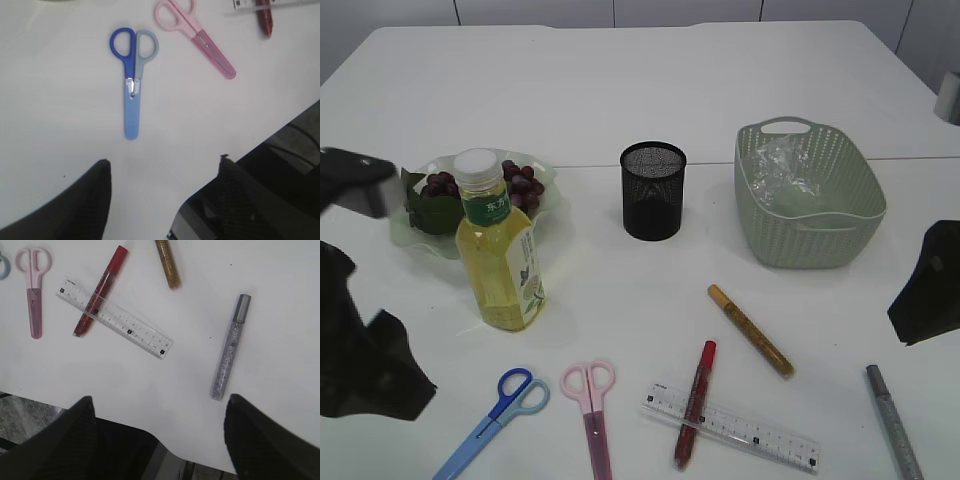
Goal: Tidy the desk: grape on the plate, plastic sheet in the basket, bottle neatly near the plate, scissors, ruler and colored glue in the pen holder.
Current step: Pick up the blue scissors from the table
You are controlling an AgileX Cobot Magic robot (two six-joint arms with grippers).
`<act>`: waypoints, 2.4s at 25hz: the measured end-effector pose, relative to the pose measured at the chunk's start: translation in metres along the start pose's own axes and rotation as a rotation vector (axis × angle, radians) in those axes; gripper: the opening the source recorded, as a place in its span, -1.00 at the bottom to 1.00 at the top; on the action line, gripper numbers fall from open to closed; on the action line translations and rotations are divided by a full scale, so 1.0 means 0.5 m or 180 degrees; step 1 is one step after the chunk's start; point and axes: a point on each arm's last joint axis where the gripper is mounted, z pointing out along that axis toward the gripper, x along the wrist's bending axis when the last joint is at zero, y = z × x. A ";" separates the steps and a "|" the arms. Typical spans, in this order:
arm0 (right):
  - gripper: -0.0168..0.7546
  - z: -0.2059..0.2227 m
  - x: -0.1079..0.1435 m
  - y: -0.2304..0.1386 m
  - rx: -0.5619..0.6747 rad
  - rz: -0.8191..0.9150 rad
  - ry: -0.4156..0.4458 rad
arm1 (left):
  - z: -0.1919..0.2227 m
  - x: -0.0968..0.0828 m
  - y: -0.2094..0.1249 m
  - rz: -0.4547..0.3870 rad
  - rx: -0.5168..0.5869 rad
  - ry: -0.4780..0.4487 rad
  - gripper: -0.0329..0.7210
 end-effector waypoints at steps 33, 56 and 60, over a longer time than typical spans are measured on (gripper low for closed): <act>0.56 0.000 -0.001 -0.001 0.0012 -0.0018 -0.0012 | 0.329 0.012 0.051 0.0310 0.0578 0.0407 0.38; 0.56 0.000 -0.003 -0.001 0.0012 -0.0052 -0.0053 | 0.350 0.020 0.056 0.0493 0.0656 0.0502 -0.47; 0.56 0.000 -0.003 -0.001 0.0012 -0.0060 -0.0053 | 0.350 0.020 0.056 0.0504 0.0656 0.0507 -0.47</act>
